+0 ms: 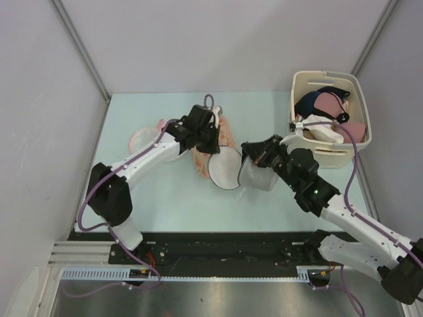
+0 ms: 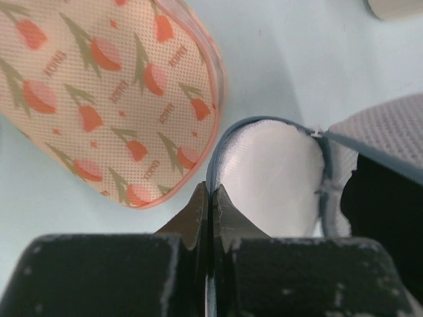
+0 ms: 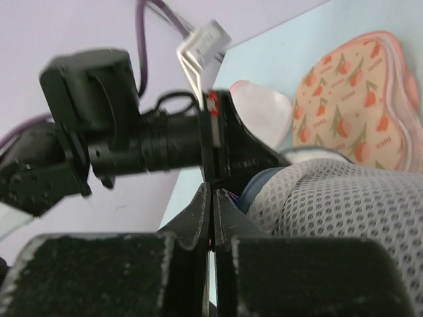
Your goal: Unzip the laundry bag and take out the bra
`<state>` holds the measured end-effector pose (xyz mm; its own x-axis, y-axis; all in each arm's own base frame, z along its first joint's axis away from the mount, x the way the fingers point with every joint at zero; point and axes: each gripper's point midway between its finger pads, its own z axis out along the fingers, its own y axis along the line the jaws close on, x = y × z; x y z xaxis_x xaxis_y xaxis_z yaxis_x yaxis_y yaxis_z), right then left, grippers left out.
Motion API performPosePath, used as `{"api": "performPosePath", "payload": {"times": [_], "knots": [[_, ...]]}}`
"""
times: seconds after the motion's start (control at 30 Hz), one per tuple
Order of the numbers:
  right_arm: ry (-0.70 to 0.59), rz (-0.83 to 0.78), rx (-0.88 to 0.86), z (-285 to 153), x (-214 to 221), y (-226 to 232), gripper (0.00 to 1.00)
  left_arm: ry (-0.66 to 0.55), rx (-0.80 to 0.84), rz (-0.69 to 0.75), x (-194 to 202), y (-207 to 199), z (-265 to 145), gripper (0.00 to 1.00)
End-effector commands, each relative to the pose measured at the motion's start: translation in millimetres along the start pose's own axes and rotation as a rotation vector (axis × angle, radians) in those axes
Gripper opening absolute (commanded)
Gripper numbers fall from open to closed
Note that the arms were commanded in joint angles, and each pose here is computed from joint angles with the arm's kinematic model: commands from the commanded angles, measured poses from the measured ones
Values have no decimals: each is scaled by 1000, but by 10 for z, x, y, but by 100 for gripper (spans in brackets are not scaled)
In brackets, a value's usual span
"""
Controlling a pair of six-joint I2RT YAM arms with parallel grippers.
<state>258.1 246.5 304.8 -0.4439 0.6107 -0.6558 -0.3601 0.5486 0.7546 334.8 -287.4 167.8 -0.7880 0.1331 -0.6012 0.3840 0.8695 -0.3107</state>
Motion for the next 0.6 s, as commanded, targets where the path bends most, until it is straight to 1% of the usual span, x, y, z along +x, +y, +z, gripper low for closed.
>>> {"api": "performPosePath", "payload": {"times": [0.0,0.07,0.1,0.2,0.27,0.3,0.33,0.4,0.5,0.57], "knots": [[-63,30,-173,210,-333,482,0,4,109,7,121,-335,-58,0],[-53,27,-161,332,-311,443,0,-4,127,24,147,-432,-123,0],[-27,26,-128,449,-217,319,0,-5,152,32,163,-519,-153,0],[20,25,-47,668,-25,14,0,-18,202,28,149,-615,-274,0],[19,35,-11,747,-19,-136,0,-49,225,32,107,-653,-373,0],[42,48,-20,774,20,-152,0,-64,235,27,84,-666,-407,0],[69,61,-49,791,57,-127,0,-59,245,23,117,-663,-406,0],[68,72,-71,767,12,-68,0,-69,254,7,99,-642,-428,0],[67,87,-149,615,-73,198,0,-52,256,-26,129,-549,-368,0],[35,87,-214,448,-215,428,0,-43,240,-34,167,-476,-297,0]]}}
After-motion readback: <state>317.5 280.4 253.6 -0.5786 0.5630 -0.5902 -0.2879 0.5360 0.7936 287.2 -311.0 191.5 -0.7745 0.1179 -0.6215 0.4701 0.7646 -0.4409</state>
